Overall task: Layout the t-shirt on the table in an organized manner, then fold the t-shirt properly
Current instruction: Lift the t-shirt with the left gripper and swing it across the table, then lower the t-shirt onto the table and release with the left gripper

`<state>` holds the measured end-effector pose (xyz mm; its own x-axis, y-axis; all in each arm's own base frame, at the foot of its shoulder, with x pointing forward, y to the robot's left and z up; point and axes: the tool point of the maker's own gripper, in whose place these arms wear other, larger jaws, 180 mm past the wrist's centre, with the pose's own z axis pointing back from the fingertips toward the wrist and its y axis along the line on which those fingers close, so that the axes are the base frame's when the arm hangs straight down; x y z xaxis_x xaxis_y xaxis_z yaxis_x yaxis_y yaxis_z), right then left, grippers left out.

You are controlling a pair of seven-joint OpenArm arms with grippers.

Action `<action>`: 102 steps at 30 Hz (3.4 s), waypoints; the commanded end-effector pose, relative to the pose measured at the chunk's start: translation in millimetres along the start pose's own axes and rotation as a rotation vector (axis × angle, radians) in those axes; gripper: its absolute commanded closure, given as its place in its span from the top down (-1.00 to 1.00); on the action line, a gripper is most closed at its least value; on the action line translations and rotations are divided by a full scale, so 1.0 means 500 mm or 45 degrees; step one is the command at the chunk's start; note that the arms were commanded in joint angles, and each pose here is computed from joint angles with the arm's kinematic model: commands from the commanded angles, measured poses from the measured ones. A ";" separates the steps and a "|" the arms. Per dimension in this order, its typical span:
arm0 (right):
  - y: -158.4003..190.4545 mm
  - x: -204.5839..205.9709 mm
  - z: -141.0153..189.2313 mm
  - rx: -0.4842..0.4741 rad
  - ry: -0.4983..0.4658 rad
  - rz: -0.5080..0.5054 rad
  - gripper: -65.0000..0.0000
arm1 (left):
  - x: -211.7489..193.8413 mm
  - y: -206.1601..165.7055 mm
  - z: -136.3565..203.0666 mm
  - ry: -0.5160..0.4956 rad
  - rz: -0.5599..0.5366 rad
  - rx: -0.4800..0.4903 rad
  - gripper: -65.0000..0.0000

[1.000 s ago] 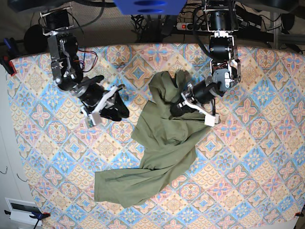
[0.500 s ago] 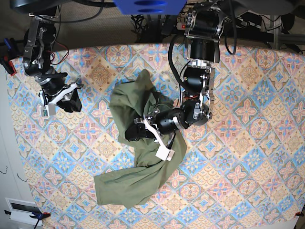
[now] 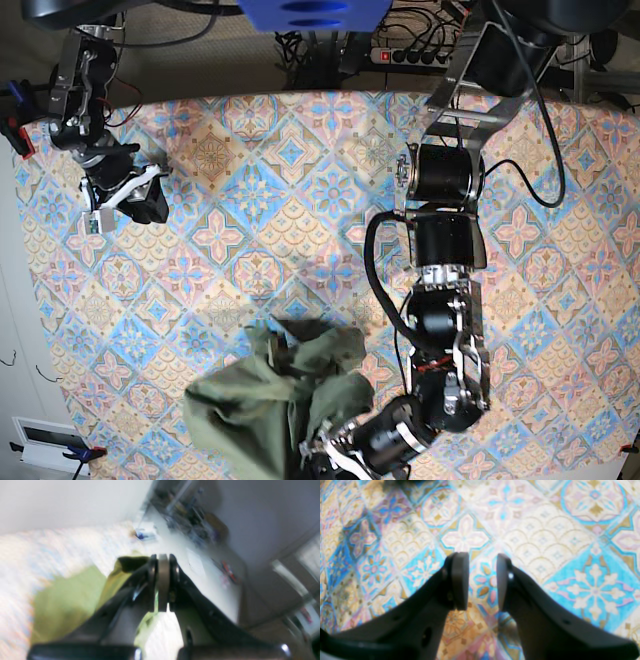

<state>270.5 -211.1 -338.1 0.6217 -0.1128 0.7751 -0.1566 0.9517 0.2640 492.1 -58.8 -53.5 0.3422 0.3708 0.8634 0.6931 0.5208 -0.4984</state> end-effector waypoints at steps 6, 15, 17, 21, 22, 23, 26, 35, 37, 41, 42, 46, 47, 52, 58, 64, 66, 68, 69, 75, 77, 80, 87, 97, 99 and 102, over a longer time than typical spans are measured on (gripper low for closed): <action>0.027 0.019 -0.008 0.060 -0.036 0.026 -0.45 | 0.247 -0.079 0.017 -0.284 -0.186 -0.054 -1.00; 0.039 0.012 -0.014 0.081 -0.023 0.027 -0.45 | 0.434 -0.187 0.036 -0.465 -0.497 0.007 -1.00; 0.039 0.012 -0.014 0.081 -0.023 0.027 -0.45 | 0.455 -0.180 0.047 -0.498 -0.535 0.055 -1.00; 0.039 0.041 -0.021 0.084 -0.063 0.039 -0.45 | 0.513 -0.110 0.109 -0.587 -0.556 0.236 -1.00; 0.040 0.046 -0.023 0.087 -0.071 0.039 -0.45 | 0.532 -0.098 0.129 -0.616 -0.547 0.267 -1.00; 0.040 0.046 -0.027 0.090 -0.068 0.037 -0.45 | 0.546 -0.090 0.145 -0.635 -0.540 0.283 -1.00; 0.061 0.053 -0.046 0.132 -0.066 0.050 -0.45 | 0.558 -0.049 0.185 -0.616 -0.523 0.355 -1.00; 0.098 0.087 -0.069 0.198 -0.097 0.091 -0.45 | 0.595 0.017 0.284 -0.623 -0.530 0.470 -1.00; 0.096 0.079 -0.073 0.197 -0.082 0.083 -0.45 | 0.576 0.014 0.272 -0.552 -0.494 0.430 -1.00; 0.087 0.067 -0.079 0.188 -0.061 0.066 -0.45 | 0.520 -0.035 0.206 -0.404 -0.444 0.258 -1.00; 0.086 0.067 -0.079 0.187 -0.061 0.064 -0.45 | 0.505 -0.053 0.185 -0.365 -0.459 0.221 -1.00; 0.083 0.070 -0.078 0.181 -0.068 0.062 -0.45 | 0.443 -0.120 0.114 -0.240 -0.444 0.061 -1.00; 0.081 0.071 -0.077 0.179 -0.071 0.060 -0.45 | 0.432 -0.134 0.100 -0.223 -0.427 0.026 -1.00; 0.069 0.058 -0.083 0.164 -0.052 0.038 -0.45 | 0.398 -0.192 0.054 -0.193 -0.385 -0.093 -1.00; 0.036 0.073 -0.072 0.110 -0.083 0.017 -0.45 | 0.390 -0.209 0.051 -0.182 -0.342 -0.155 -1.00; 0.012 0.079 -0.066 0.074 -0.100 -0.002 -0.45 | 0.414 -0.132 0.094 -0.210 -0.173 -0.138 -1.00; 0.008 0.080 -0.071 0.071 -0.098 -0.009 -0.45 | 0.414 -0.091 0.102 -0.203 -0.076 -0.139 -1.00; 0.008 0.109 -0.078 0.076 -0.132 -0.001 -0.45 | 0.413 -0.056 0.109 -0.201 0.017 -0.146 -1.00; 0.012 0.128 -0.081 0.083 -0.153 0.009 -0.45 | 0.408 -0.047 0.107 -0.196 0.057 -0.160 -1.00; 0.014 0.144 -0.083 0.086 -0.171 0.017 -0.45 | 0.373 -0.018 0.080 -0.135 0.192 -0.185 -1.00; 0.012 0.141 -0.084 0.084 -0.167 0.013 -0.45 | 0.368 -0.016 0.072 -0.137 0.218 -0.212 -1.00; -0.003 0.121 -0.093 0.070 -0.132 -0.018 -0.45 | 0.370 -0.047 0.055 -0.173 0.249 -0.298 -1.00; -0.011 0.113 -0.096 0.061 -0.123 -0.036 -0.45 | 0.332 -0.090 0.007 -0.114 0.292 -0.368 -1.00; -0.011 0.116 -0.094 0.060 -0.129 -0.032 -0.45 | 0.232 -0.086 -0.064 0.100 0.287 -0.281 -1.00; -0.011 0.113 -0.094 0.059 -0.126 -0.034 -0.45 | 0.225 -0.097 -0.077 0.113 0.242 -0.269 -1.00; -0.010 0.112 -0.094 0.061 -0.124 -0.033 -0.45 | 0.231 -0.129 -0.089 0.103 0.097 -0.247 -1.00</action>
<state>333.4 -206.0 -341.4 0.5972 -0.1666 0.7846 -0.1588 0.9343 0.3192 522.3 -83.1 36.0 0.5200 0.2917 0.8029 0.7126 0.3702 -0.5960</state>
